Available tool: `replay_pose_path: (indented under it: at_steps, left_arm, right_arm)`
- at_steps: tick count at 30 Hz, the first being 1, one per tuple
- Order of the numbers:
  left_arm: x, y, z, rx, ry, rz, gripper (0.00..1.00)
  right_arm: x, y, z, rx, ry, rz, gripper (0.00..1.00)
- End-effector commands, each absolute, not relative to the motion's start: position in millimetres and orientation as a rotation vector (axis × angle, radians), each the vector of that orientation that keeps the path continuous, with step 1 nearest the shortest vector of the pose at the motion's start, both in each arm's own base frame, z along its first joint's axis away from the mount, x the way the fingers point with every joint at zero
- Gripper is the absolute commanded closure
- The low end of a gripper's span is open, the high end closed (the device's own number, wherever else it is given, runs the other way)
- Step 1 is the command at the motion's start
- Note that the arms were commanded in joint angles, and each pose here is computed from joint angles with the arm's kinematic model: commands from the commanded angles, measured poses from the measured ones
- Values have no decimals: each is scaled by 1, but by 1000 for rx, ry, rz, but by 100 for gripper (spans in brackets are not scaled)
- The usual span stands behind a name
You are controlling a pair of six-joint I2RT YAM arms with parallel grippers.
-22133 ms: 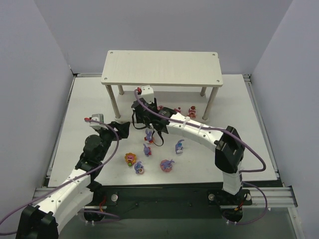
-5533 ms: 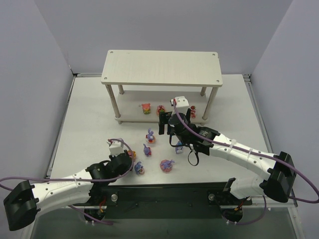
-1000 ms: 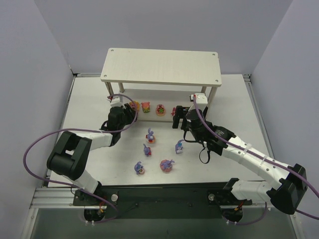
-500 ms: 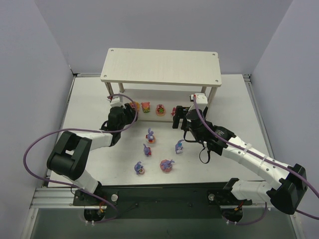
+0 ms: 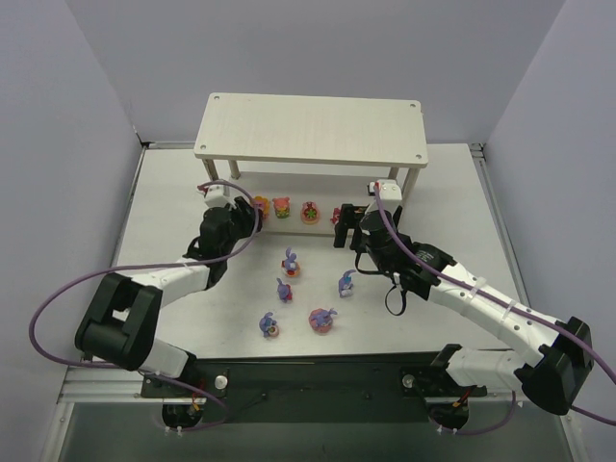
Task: Place and organize the plastic toys onto the shelf
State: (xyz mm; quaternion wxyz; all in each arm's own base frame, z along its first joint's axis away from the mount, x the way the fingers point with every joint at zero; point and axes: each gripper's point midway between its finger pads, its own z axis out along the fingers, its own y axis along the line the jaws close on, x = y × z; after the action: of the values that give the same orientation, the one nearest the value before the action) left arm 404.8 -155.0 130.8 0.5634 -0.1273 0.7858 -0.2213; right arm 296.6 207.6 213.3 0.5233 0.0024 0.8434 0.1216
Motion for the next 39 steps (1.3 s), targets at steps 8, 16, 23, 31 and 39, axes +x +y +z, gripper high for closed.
replay_pose_path:
  at_steps: [8, 16, 23, 31, 39]
  left_arm:
    - [364, -144, 149, -311, 1835, -553, 29]
    - [321, -123, 161, -320, 1878, -505, 12]
    - [287, -116, 180, -322, 1848, -567, 11]
    - [272, -122, 183, -273, 1862, -623, 11]
    - [273, -127, 182, -254, 1872, -640, 11]
  right_arm:
    - [290, 208, 212, -16, 2053, 308, 24]
    - [266, 195, 185, -49, 2176, 266, 22]
    - [240, 191, 119, -148, 2335, 252, 20]
    - [232, 200, 85, -252, 2341, 305, 20]
    - [239, 212, 66, -319, 2350, 306, 22]
